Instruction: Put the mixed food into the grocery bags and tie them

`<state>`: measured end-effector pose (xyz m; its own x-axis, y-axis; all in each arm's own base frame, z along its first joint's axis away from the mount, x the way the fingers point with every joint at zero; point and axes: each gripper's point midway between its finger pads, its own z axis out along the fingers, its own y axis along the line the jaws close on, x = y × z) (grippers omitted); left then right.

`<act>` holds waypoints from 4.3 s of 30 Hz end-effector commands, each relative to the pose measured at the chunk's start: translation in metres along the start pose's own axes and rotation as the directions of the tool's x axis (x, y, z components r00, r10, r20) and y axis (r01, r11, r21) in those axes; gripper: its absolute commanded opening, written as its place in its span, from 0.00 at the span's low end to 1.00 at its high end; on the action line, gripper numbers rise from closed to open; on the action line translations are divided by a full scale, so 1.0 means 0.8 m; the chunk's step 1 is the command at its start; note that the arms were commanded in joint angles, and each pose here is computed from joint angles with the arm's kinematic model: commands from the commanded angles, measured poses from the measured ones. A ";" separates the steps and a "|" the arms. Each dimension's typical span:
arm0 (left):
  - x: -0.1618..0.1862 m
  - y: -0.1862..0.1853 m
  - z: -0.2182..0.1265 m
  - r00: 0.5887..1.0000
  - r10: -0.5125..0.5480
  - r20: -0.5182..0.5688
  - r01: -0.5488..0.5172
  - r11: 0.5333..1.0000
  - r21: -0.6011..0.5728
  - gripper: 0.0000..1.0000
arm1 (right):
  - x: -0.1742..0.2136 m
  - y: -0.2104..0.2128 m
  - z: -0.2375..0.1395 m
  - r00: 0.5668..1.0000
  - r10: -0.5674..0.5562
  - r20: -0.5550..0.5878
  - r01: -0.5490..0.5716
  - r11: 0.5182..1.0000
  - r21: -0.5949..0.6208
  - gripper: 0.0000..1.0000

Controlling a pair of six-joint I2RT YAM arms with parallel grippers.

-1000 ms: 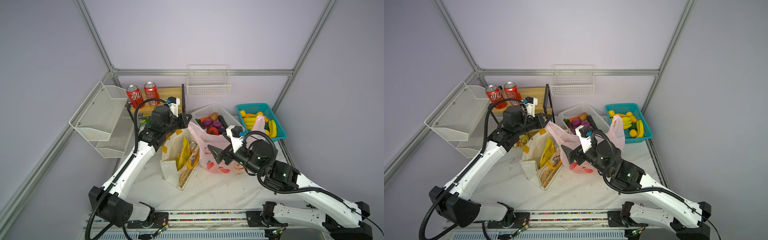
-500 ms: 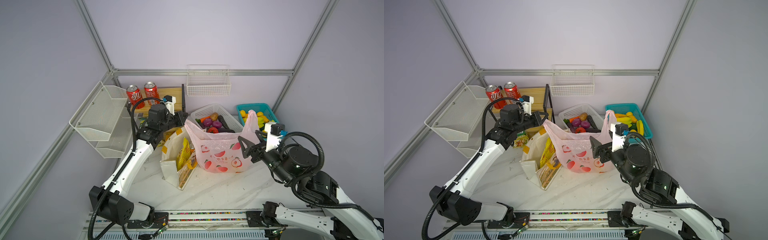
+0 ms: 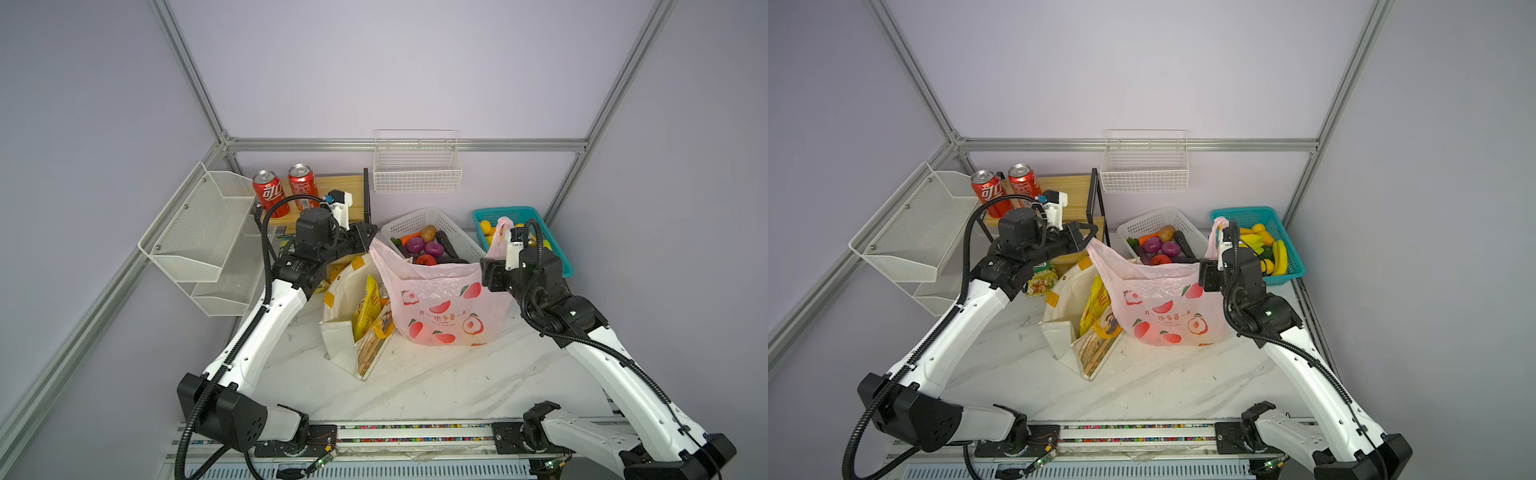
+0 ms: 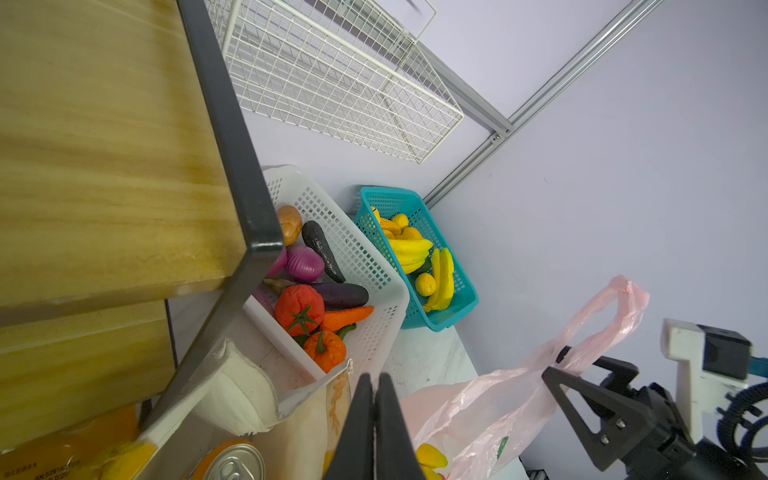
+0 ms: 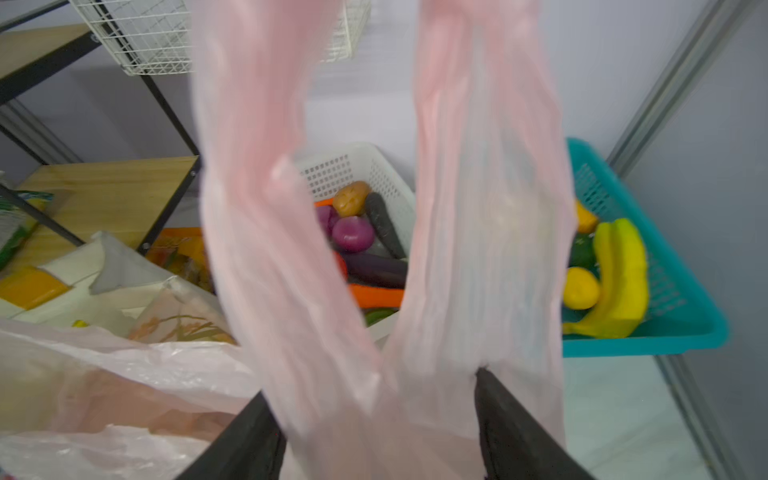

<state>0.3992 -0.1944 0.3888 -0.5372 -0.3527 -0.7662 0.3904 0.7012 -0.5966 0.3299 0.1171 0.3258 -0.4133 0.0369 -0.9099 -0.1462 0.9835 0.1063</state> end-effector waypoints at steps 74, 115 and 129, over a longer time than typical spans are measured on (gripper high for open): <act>0.075 -0.269 0.076 0.935 0.355 0.004 -0.288 0.752 0.592 0.00 | -0.055 0.070 -0.017 0.879 -0.077 0.471 0.199 0.956 -0.216 0.89; 0.075 -0.265 0.068 0.941 0.338 -0.031 -0.256 0.767 0.588 0.00 | 0.007 0.104 -0.006 0.931 -0.087 0.356 0.347 0.517 -0.782 0.81; 0.071 -0.261 0.072 0.946 0.323 -0.030 -0.246 0.774 0.583 0.00 | 0.078 0.095 0.039 0.985 -0.056 0.163 0.169 0.502 -0.848 0.21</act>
<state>0.3410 -0.4093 0.4263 -0.4507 -0.0339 -0.8920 0.8459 0.3030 -0.4389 0.3203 0.2031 0.2645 -0.2659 0.0003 -0.9640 -0.9123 0.3231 0.2517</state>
